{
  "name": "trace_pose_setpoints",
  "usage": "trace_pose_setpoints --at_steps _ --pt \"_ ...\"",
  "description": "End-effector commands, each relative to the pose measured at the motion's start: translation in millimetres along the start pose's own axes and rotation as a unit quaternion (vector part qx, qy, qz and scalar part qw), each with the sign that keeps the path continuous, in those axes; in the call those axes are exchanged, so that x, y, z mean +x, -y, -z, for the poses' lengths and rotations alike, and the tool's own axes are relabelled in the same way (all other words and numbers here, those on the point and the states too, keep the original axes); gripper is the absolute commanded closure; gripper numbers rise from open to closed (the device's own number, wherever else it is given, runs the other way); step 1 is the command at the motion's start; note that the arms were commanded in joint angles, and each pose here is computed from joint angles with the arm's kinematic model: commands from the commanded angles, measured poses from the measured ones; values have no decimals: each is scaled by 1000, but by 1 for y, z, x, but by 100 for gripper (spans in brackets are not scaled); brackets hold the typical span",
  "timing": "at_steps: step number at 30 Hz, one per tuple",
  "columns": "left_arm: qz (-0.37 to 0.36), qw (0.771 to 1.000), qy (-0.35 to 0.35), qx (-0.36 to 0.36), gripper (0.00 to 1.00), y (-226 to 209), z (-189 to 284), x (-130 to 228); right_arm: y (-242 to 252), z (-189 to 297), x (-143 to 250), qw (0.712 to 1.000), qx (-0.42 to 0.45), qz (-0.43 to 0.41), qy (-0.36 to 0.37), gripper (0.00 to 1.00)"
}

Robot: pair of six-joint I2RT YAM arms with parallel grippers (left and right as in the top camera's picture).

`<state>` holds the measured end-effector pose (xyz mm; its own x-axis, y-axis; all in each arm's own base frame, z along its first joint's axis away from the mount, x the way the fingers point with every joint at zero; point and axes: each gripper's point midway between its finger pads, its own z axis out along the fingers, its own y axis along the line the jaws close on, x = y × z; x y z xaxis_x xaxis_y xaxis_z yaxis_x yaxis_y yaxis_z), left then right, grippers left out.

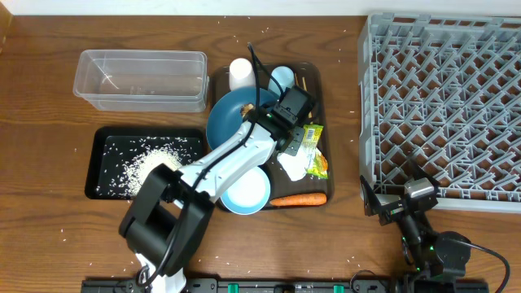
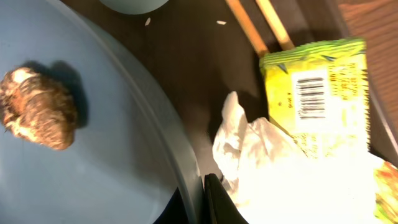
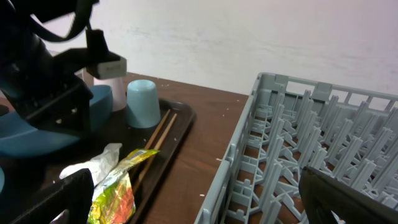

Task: Sort waste into correct bins and load items into the dishwasher rack
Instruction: 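Move the left gripper to the dark teal plate and grasp its rim, then lift the teal plate with the left gripper over the black tray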

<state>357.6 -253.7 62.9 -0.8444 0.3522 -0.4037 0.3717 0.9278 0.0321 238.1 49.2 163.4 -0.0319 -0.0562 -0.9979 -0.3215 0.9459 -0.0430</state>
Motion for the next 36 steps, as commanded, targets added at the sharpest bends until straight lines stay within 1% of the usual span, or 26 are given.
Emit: trace_pose_setpoints --at_steps 1,7,14,21,24,26,31,36 --pt "13 1000 19 6 94 -3 20 -8 6 1 2 1000 13 5 -3 1" --pt "15 999 35 10 94 -5 40 -13 6 1 2 1000 13 5 -3 1" --pt "23 999 38 11 94 -6 49 -13 6 1 2 1000 13 5 -3 1" --pt "78 994 68 23 94 -10 87 -19 6 1 2 1000 13 5 -3 1" --pt "111 989 91 33 94 -14 114 -23 6 1 2 1000 13 5 -3 1" --pt "147 982 111 43 94 -20 134 -26 6 1 2 1000 13 5 -3 1" --pt "200 966 121 111 94 -28 170 -26 6 1 2 1000 13 5 -3 1" --pt "243 951 104 161 94 -50 185 -21 6 1 2 1000 13 5 -3 1"
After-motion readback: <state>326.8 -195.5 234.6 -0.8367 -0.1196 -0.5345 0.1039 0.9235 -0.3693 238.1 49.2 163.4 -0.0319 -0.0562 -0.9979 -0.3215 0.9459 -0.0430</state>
